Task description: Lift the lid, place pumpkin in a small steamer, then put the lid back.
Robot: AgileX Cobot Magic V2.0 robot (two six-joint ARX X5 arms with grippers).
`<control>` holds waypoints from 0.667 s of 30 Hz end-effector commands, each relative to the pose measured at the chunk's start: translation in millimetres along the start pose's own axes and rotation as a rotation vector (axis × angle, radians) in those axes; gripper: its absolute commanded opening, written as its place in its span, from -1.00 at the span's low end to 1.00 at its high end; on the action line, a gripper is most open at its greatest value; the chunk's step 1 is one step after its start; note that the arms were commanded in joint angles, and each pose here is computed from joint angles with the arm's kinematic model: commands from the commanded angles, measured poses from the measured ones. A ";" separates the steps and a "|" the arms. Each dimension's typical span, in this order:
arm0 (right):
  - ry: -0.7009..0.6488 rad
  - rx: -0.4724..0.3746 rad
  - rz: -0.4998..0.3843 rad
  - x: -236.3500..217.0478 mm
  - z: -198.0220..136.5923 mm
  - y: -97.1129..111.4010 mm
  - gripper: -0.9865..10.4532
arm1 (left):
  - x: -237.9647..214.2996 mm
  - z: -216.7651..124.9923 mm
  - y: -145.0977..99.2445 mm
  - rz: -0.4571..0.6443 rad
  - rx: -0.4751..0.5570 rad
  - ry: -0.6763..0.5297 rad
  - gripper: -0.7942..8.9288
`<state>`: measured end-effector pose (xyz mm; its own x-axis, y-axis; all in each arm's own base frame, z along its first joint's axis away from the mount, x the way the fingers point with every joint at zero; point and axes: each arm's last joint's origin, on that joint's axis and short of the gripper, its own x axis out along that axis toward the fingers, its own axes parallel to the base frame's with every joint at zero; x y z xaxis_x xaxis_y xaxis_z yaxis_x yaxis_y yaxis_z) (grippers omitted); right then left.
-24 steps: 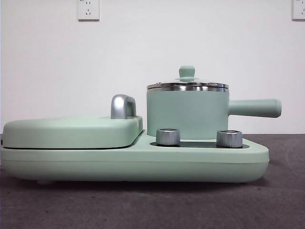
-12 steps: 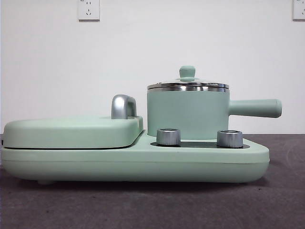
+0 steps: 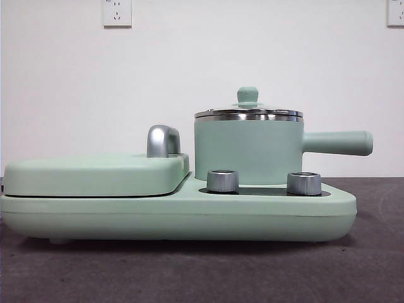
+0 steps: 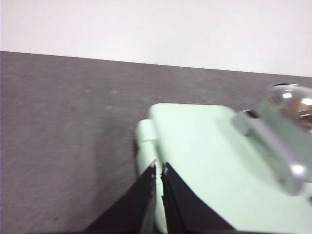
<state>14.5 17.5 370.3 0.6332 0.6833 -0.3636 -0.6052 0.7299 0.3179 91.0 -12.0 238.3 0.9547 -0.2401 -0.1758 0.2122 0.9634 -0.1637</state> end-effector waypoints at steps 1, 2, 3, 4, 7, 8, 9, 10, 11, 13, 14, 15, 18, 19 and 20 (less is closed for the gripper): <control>-0.015 0.000 0.009 -1.1 2.8 1.1 -0.79 | 5.3 -21.7 7.7 0.049 0.029 -0.048 -0.79; -0.015 0.000 0.009 -1.1 2.8 1.1 -0.79 | 7.0 -29.9 10.6 0.072 0.026 -0.060 -0.79; -0.015 0.000 0.009 -1.1 2.8 1.1 -0.79 | 8.3 -36.4 12.8 0.090 0.019 -0.066 -0.79; -0.015 0.000 0.009 -1.1 2.8 1.1 -0.79 | 9.1 -43.0 14.9 0.109 0.015 -0.068 -0.79; -0.015 0.000 0.009 -1.1 2.8 1.1 -0.79 | 10.5 -56.7 18.5 0.145 0.013 -0.070 -0.79; -0.015 0.000 0.009 -1.1 2.8 1.1 -0.79 | 10.7 -59.6 19.5 0.162 0.012 -0.073 -0.79; -0.015 0.000 0.009 -1.1 2.8 1.1 -0.79 | 11.0 -61.9 20.2 0.177 0.012 -0.076 -0.79; -0.015 0.000 0.009 -1.1 2.8 1.1 -0.79 | 11.5 -64.6 21.2 0.193 0.011 -0.077 -0.79; -0.015 0.000 0.009 -1.1 2.8 1.1 -0.79 | 12.0 -67.3 22.2 0.210 0.011 -0.077 -0.79; -0.015 0.000 0.009 -1.1 2.8 1.1 -0.79 | 13.2 -71.8 23.6 0.232 0.010 -0.070 -0.79; -0.015 0.000 0.009 -1.1 2.9 1.1 -0.79 | 13.9 -73.9 24.1 0.234 0.011 -0.064 -0.79; -0.015 0.000 0.009 -1.1 2.8 1.1 -0.79 | 14.5 -75.5 24.5 0.236 0.012 -0.059 -0.79; -0.015 0.000 0.009 -1.1 2.8 1.1 -0.79 | 16.8 -82.5 26.4 0.244 0.008 -0.038 -0.79; -0.015 0.000 0.009 -1.1 2.8 1.1 -0.79 | 17.1 -84.2 27.1 0.249 0.007 -0.029 -0.79; -0.015 0.000 0.009 -1.1 2.8 1.1 -0.79 | 17.0 -83.6 27.4 0.253 0.007 -0.035 -0.79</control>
<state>14.5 17.5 370.3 0.6333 0.6834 -0.3632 -0.6053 0.7298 0.3178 94.8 0.0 156.5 0.9880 0.0073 -0.1544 -0.0260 0.9925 -0.1198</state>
